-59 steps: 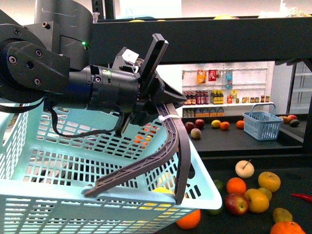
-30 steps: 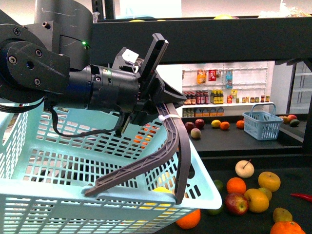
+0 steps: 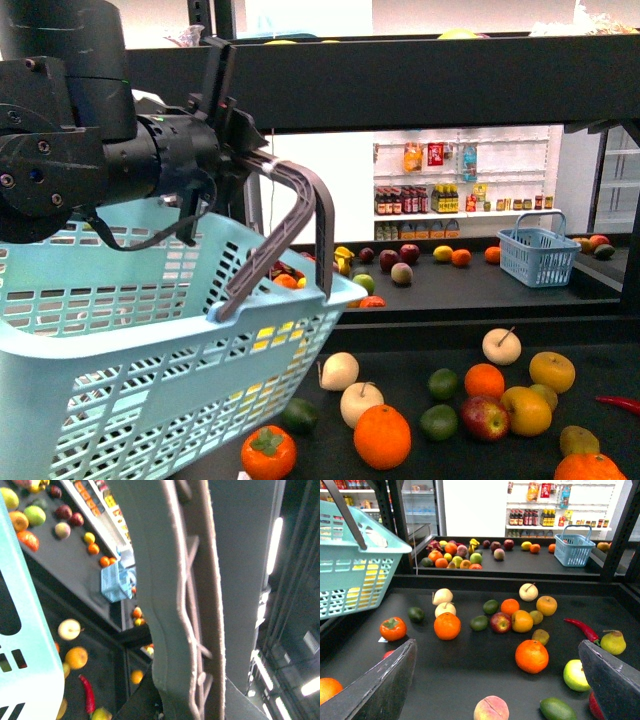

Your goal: Pick lemon from shelf

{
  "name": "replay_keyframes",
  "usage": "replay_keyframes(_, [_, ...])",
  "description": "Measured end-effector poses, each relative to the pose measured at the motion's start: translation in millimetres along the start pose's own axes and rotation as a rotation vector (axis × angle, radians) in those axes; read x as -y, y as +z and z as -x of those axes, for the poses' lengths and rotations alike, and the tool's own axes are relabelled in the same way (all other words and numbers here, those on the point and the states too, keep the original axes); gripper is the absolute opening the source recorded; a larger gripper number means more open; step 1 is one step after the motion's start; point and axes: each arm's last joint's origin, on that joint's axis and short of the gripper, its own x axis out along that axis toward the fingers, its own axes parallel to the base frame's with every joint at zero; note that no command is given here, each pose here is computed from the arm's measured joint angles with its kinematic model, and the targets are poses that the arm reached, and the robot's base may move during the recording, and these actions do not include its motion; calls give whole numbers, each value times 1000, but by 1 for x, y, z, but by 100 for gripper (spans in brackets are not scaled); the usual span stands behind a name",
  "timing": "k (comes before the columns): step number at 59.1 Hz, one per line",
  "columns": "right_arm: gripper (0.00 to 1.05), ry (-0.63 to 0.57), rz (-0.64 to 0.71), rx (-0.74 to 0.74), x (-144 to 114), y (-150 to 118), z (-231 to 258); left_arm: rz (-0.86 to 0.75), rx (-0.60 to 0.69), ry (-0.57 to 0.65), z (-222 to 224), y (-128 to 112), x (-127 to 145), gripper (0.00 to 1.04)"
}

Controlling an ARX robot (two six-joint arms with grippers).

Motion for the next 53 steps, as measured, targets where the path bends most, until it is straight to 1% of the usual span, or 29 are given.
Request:
replay_keyframes(10, [97, 0, 0, 0, 0, 0, 0, 89, 201, -36, 8, 33, -2, 8])
replay_keyframes(29, [97, 0, 0, 0, 0, 0, 0, 147, 460, -67, 37, 96, -23, 8])
replay_keyframes(39, [97, 0, 0, 0, 0, 0, 0, 154, 539, -100, 58, 127, -34, 8])
replay_keyframes(47, [97, 0, 0, 0, 0, 0, 0, 145, 556, -120, 74, 146, -42, 8])
replay_keyframes(53, [97, 0, 0, 0, 0, 0, 0, 124, 551, -123, 86, 159, -54, 8])
